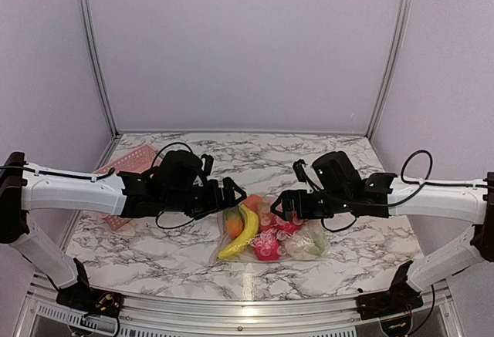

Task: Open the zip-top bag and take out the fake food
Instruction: Adjust the zipper food storage bag at the center of the board.

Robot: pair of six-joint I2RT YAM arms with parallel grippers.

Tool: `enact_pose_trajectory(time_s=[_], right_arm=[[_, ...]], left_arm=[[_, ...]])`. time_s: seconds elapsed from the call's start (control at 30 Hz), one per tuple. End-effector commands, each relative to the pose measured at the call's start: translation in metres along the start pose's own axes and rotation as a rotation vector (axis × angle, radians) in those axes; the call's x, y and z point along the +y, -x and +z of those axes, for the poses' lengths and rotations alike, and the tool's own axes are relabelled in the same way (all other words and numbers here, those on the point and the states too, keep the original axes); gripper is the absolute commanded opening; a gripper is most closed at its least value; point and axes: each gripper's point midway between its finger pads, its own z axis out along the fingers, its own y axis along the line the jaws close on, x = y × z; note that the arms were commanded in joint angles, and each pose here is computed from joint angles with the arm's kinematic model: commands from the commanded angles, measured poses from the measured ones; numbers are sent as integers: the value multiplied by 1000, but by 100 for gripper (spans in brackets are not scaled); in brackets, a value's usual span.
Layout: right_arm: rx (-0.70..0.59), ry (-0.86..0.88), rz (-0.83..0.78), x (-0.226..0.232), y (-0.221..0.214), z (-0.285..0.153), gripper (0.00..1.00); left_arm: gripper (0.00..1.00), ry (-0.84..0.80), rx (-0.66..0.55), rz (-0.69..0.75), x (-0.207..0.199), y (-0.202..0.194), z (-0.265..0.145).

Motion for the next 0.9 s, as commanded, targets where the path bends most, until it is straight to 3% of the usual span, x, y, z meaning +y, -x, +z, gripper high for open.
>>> enact_pose_trajectory(time_s=[0.0, 0.2, 0.43, 0.63, 0.87], right_arm=[[44, 14, 86, 4, -28, 10, 99], [80, 21, 116, 3, -44, 27, 99], [84, -3, 114, 0, -37, 46, 99], [50, -49, 90, -5, -29, 35, 99], [31, -105, 64, -6, -28, 16, 99]], left_arm=[[99, 160, -7, 63, 53, 15, -9], [99, 206, -24, 92, 72, 33, -8], [99, 103, 3, 89, 53, 22, -23], [99, 53, 9, 69, 49, 8, -51], [99, 103, 50, 42, 79, -16, -59]])
